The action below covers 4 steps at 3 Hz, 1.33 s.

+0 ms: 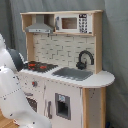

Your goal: Play with the kitchen

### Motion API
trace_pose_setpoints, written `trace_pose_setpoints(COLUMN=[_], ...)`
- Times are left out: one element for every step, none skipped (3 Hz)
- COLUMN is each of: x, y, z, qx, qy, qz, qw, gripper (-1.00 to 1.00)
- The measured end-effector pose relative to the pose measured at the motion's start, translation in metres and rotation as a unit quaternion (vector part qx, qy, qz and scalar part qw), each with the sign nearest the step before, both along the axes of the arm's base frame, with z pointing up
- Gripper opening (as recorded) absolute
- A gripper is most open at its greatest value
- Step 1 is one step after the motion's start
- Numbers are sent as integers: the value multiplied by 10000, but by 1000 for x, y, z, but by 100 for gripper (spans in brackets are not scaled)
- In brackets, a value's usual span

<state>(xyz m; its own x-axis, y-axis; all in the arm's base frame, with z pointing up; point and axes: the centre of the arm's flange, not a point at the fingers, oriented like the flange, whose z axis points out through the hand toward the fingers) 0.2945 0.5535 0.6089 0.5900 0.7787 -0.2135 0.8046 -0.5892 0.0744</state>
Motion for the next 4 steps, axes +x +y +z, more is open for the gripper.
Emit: trace_pose_setpoints(x=[-27, -43, -51, -51], y=[-8, -22, -41, -58], z=[15, 26, 31, 31], qx=[-239, -426, -574, -691], qy=[-15, -36, -77, -98], qz=[-135, -255, -378, -473], qw=[9996, 9988, 9976, 9964], gripper=[-100, -100, -100, -100])
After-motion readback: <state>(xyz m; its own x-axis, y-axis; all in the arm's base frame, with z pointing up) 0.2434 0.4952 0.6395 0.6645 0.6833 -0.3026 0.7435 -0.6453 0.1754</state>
